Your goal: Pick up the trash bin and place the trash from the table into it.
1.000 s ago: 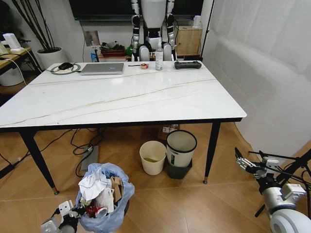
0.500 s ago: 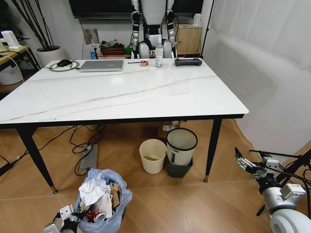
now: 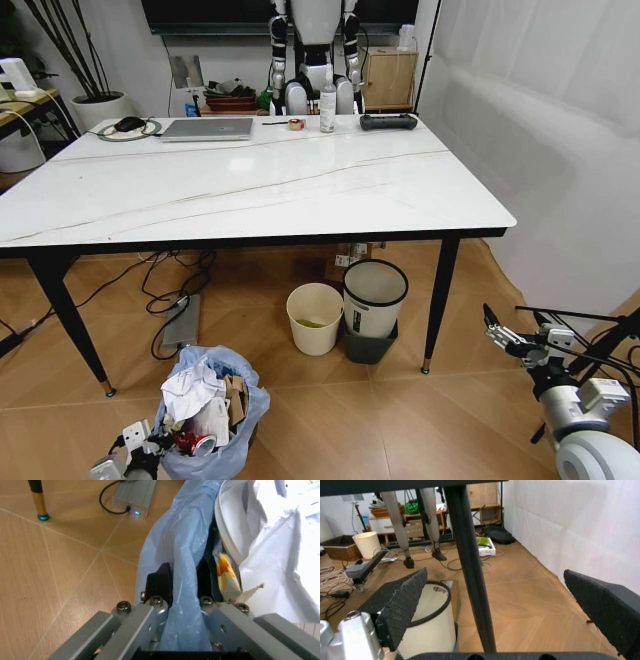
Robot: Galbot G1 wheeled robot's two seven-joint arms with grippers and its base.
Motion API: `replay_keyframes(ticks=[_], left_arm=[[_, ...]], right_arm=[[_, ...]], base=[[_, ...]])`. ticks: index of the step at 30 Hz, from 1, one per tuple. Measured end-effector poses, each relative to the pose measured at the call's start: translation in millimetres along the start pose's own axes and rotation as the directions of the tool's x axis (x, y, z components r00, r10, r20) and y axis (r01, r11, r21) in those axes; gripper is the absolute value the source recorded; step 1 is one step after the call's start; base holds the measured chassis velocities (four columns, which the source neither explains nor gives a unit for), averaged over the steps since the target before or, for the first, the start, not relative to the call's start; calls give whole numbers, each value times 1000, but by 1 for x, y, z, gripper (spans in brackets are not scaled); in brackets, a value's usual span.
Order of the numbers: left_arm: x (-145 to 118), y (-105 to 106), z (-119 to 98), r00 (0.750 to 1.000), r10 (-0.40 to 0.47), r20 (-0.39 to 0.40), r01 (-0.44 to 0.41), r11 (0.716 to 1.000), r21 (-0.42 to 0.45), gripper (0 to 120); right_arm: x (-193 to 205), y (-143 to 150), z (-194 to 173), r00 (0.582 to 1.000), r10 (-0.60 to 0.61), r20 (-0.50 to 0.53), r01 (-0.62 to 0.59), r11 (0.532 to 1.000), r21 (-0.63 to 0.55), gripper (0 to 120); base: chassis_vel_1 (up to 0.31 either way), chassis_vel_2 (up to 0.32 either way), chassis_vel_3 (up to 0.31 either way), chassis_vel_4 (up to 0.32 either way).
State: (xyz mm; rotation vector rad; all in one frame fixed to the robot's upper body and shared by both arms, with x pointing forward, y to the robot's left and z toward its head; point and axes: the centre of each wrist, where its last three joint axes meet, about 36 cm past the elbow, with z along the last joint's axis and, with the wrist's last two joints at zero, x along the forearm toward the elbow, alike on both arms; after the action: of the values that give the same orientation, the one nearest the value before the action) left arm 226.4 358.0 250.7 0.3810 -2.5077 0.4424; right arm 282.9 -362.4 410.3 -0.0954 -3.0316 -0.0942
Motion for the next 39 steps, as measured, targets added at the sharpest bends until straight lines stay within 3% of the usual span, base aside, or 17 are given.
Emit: replay_keyframes(ticks=[39], left_arm=[[-7, 1, 8, 1000, 3, 8, -3, 1000, -3, 1]], right_arm=[[0, 0, 0, 1000, 0, 0, 0, 1000, 0, 100]], base=[[0, 0, 0, 0]])
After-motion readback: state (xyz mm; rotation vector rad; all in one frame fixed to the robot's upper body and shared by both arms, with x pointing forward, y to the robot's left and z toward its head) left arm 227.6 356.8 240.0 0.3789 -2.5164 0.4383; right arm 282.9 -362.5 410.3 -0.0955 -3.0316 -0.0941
